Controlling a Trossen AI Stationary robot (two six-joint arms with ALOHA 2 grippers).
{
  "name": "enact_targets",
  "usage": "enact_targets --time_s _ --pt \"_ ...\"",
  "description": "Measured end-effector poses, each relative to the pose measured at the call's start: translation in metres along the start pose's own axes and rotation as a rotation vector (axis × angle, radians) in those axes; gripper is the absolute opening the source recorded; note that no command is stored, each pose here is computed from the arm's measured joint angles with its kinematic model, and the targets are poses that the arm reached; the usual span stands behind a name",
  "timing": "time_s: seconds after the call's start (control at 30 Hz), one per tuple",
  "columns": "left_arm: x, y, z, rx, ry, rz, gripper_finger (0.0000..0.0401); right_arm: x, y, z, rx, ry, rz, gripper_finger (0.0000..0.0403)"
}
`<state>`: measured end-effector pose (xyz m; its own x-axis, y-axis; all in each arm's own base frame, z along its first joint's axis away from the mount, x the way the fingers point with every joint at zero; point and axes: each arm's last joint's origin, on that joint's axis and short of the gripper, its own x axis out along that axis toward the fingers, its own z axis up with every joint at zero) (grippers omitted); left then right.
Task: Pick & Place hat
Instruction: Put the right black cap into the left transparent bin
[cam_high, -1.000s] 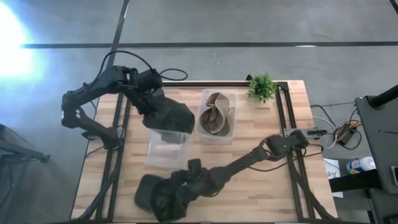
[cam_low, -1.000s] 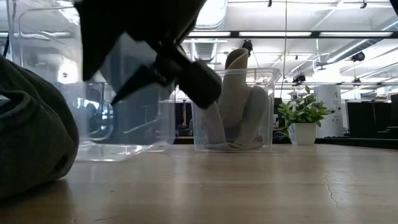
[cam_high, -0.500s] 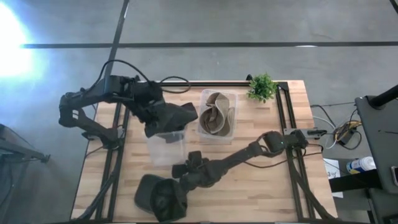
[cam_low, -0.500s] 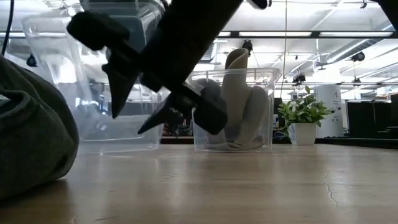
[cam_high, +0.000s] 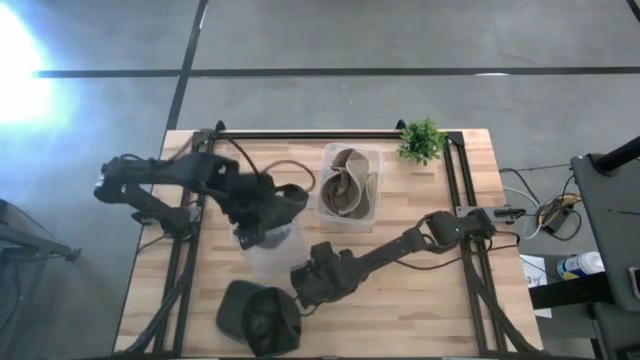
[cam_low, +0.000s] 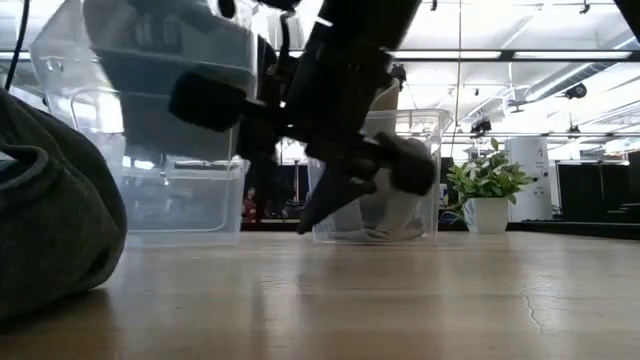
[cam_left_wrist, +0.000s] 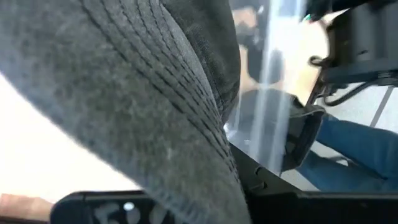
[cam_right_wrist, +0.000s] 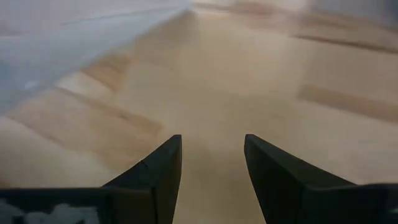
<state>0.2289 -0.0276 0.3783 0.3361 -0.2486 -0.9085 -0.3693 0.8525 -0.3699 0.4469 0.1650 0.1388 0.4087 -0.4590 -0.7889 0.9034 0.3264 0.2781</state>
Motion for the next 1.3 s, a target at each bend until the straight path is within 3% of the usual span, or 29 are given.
enact_targets --time_s 0.13,0.3,0.57,0.7,0.87,1.17,1.3 --pt "0.028 -0.007 -0.002 0.008 -0.012 -0.022 0.0014 -0.005 0.001 -0.003 0.029 0.037 0.015 0.0171" --pt "0.04 -0.013 -0.002 -0.007 -0.036 -0.044 0.0014 0.0 0.001 -0.009 -0.003 0.08 0.038 0.0171" --pt "0.06 -0.008 -0.012 -0.012 -0.048 0.098 0.0014 -0.015 -0.026 -0.025 -0.168 0.167 -0.163 0.0171" --pt "0.077 0.0 -0.018 -0.025 -0.002 0.151 0.0014 -0.036 -0.034 -0.031 -0.24 0.187 -0.207 0.0171" --pt "0.091 0.01 -0.023 -0.054 0.013 0.21 0.0014 -0.059 -0.038 -0.03 -0.225 0.18 -0.207 0.0171" --pt "0.111 0.04 0.001 -0.213 -0.001 0.008 0.0014 -0.069 -0.042 -0.023 -0.23 0.134 -0.225 0.0171" --pt "0.111 0.062 0.01 -0.269 -0.056 0.07 0.0014 -0.069 -0.043 -0.022 -0.245 0.084 -0.224 0.0171"
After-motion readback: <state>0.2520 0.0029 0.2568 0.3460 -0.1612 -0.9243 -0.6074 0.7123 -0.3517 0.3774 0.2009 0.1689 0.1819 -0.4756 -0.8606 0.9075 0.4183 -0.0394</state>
